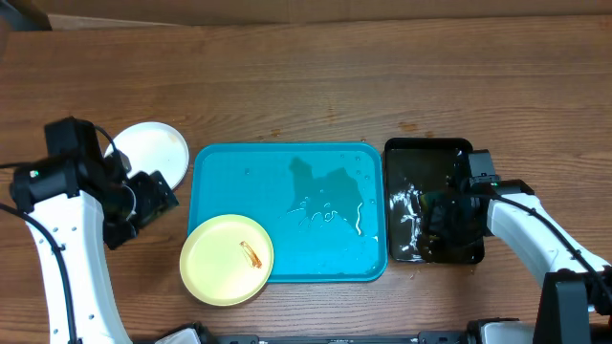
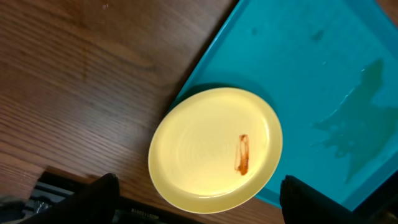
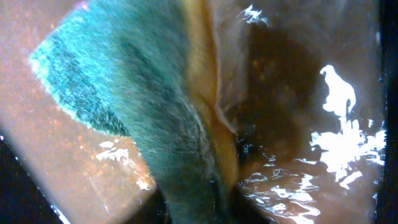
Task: Clean dirty plates on tray and stack at the side
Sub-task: 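Release the stacked plate and withdraw the left gripper, then move the left gripper to the yellow plate rim on the tray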
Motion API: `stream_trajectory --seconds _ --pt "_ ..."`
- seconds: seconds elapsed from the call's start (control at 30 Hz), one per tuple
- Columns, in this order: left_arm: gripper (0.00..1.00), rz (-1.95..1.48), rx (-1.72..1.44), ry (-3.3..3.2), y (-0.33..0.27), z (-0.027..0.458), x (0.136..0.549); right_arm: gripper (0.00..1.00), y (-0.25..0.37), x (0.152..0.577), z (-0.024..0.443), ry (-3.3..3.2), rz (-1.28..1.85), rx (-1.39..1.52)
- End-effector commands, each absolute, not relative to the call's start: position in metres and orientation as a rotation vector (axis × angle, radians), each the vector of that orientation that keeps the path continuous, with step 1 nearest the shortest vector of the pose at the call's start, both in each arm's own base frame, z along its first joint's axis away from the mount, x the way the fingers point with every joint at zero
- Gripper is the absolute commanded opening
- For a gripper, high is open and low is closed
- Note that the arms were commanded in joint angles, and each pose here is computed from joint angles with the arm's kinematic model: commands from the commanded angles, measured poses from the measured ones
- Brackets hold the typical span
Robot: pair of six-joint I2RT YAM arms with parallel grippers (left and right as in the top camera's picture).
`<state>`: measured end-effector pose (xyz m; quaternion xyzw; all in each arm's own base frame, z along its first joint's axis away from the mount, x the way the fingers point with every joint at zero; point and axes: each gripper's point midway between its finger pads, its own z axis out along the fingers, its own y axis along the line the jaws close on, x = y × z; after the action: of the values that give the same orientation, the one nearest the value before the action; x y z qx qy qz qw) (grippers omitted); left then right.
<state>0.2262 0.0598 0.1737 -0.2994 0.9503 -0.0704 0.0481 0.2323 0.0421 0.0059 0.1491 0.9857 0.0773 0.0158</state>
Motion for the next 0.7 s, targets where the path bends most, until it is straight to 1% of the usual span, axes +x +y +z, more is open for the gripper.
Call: stream_trajectory --seconds 0.0,0.03,0.07,0.1,0.13,0.17,0.2,0.23,0.27,0.3,0.33,0.37,0.43,0.47,0.67 --pt "0.83 -0.226 -0.863 2.948 0.052 0.156 0.212 0.73 0.043 0.235 0.005 3.054 0.245 0.454" --pt "0.83 -0.233 -0.867 2.96 0.051 0.149 0.21 0.52 0.043 0.237 0.005 3.048 0.247 0.452" --pt "0.83 -0.245 -0.87 2.971 0.049 0.141 0.208 0.21 0.044 0.239 0.005 3.04 0.25 0.449" --pt "0.82 -0.257 -0.873 2.979 0.047 0.134 0.207 0.07 0.044 0.24 0.006 3.033 0.252 0.443" --pt "0.82 -0.274 -0.874 2.984 0.045 0.129 0.206 0.04 0.044 0.242 0.006 3.027 0.254 0.442" --pt "0.81 -0.332 -0.859 2.979 0.039 0.123 0.208 0.06 0.044 0.243 0.006 3.024 0.254 0.442" --pt "0.8 -0.38 -0.827 2.978 0.034 0.121 0.209 0.29 0.044 0.243 0.006 3.022 0.255 0.441" --pt "0.79 -0.4 -0.818 2.977 0.032 0.118 0.21 0.67 0.044 0.243 0.006 3.023 0.255 0.441" --pt "0.79 -0.401 -0.82 2.979 0.031 0.115 0.209 0.84 0.044 0.243 0.006 3.024 0.254 0.442" --pt "0.78 -0.401 -0.819 2.978 0.031 0.113 0.209 0.95 0.044 0.242 0.006 3.025 0.254 0.442" --pt "0.75 -0.401 -0.819 2.977 0.031 0.112 0.21 0.99 0.044 0.242 0.006 3.025 0.254 0.442" --pt "0.73 -0.401 -0.819 2.977 0.031 0.11 0.209 1.0 0.044 0.242 0.006 3.025 0.254 0.442" --pt "0.63 -0.405 -0.822 2.981 0.031 0.108 0.208 1.0 0.044 0.242 0.006 3.025 0.254 0.442" --pt "0.62 -0.408 -0.826 2.983 0.03 0.107 0.208 1.0 0.044 0.242 0.006 3.025 0.254 0.442" --pt "0.7 -0.367 -0.934 2.983 0.033 0.094 0.201 1.0 0.044 0.243 0.006 3.024 0.254 0.442"
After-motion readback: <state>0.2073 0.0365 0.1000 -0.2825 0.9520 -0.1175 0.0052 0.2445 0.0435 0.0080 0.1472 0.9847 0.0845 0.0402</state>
